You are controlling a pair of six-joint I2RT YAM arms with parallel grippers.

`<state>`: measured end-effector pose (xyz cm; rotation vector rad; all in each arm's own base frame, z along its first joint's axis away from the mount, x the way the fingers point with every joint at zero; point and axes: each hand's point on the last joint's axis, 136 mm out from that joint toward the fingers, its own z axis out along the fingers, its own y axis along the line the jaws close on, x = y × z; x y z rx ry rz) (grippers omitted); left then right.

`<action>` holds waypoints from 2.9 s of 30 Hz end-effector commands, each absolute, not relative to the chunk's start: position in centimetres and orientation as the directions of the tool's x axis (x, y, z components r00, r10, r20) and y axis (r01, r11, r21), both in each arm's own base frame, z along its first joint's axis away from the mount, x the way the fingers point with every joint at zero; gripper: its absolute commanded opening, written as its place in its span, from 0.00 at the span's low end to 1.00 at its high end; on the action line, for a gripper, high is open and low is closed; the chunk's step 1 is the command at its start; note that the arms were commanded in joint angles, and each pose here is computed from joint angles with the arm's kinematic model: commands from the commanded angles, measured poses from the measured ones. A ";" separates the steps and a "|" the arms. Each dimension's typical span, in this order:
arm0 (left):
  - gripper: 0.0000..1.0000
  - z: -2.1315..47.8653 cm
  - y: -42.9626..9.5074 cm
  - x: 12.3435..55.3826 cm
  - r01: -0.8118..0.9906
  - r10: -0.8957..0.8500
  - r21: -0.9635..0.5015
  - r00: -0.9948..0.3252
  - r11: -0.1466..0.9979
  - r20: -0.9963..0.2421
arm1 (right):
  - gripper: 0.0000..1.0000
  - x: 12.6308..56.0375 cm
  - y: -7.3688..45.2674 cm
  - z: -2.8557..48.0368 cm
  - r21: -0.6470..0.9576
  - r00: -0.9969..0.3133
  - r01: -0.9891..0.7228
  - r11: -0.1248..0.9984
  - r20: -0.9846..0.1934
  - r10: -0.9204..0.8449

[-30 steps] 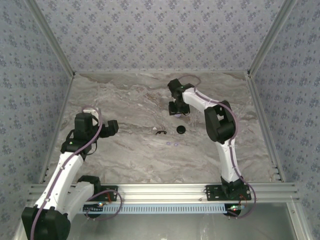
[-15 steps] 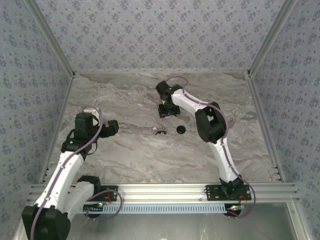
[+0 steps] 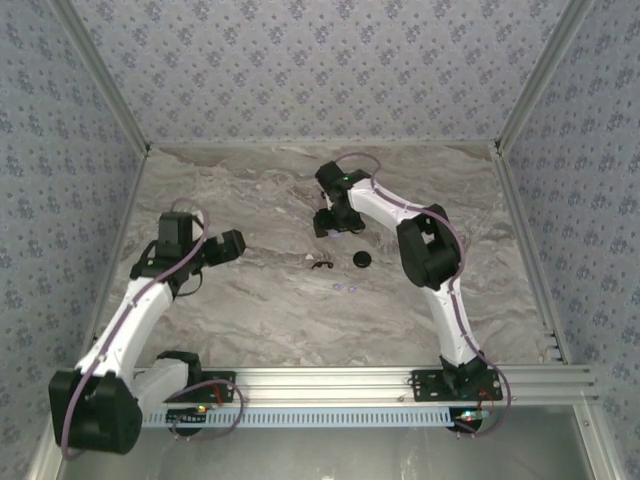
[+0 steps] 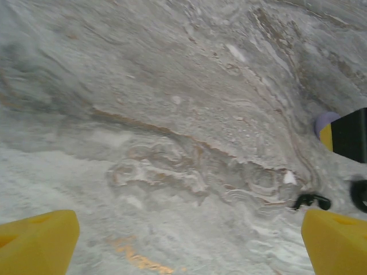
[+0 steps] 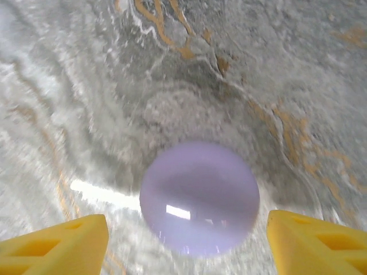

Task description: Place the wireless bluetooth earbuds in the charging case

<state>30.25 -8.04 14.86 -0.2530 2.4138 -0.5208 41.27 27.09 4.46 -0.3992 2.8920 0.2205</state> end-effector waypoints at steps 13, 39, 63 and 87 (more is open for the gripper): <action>0.81 11.4 -23.0 36.9 0.137 -0.074 -0.536 -0.933 0.833 -0.352 | 0.63 40.7 22.6 7.9 0.448 -0.962 -0.154 0.881 -0.272 -0.029; 0.46 5.6 -31.2 40.1 0.115 -0.039 -0.654 -0.976 0.748 -0.216 | 0.31 42.5 24.3 4.9 0.618 -0.988 -0.073 0.783 -0.154 0.030; 0.46 3.5 -33.3 41.0 0.078 -0.039 -0.721 -0.989 0.688 -0.144 | 0.25 42.5 24.9 3.0 0.651 -0.995 -0.043 0.758 -0.095 0.025; 0.39 3.2 -35.3 40.5 0.051 -0.038 -0.778 -0.995 0.626 -0.095 | 0.22 42.3 25.0 2.4 0.676 -0.997 -0.020 0.736 -0.065 0.032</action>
